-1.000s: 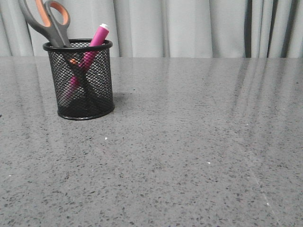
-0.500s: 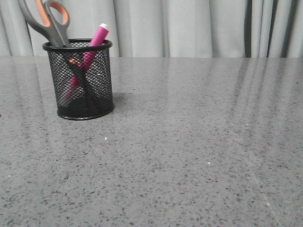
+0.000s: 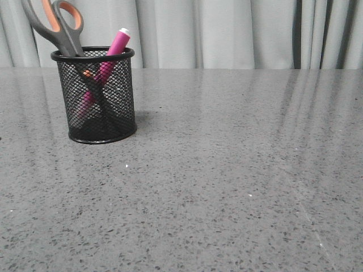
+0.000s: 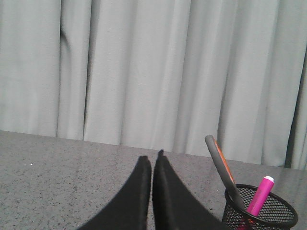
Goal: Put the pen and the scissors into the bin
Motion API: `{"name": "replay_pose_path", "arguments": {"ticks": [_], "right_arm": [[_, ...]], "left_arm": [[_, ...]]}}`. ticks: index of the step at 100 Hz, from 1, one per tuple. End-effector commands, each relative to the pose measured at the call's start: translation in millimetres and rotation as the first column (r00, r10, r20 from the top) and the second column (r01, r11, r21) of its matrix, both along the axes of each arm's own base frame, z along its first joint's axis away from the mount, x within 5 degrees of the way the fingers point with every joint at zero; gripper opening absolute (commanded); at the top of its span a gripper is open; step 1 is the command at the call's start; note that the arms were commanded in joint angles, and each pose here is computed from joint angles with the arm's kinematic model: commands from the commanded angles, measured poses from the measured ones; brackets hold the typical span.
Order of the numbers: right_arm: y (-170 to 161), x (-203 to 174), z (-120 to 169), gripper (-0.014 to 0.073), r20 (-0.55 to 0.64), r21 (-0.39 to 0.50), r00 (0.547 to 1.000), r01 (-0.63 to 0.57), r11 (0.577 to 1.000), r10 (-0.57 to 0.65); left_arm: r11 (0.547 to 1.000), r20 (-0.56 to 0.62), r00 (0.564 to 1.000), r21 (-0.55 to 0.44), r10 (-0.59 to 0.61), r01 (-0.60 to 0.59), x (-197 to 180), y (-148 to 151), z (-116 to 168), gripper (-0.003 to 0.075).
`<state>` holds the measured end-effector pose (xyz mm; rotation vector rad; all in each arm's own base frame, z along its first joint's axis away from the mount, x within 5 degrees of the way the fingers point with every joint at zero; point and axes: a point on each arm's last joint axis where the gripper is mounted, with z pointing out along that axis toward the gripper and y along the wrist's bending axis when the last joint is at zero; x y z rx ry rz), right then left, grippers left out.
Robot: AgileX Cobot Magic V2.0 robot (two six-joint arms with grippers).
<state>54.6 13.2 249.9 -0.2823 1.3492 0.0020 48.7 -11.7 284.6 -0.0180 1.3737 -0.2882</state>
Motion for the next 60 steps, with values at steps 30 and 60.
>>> {"name": "replay_pose_path", "arguments": {"ticks": [30,60], "right_arm": [[2.5,-2.9,12.2,-0.0075,0.066,0.010,0.997,-0.033,0.999,0.032],[2.5,-2.9,12.2,-0.0075,0.066,0.010,0.997,-0.033,0.999,0.032]], "left_arm": [[0.998,-0.007,0.998,0.019,0.061,-0.061,1.8,4.8,1.9,-0.0022],[0.991,-0.085,0.990,0.077,0.114,-0.107,11.0,8.2,-42.6,-0.0022]]}}
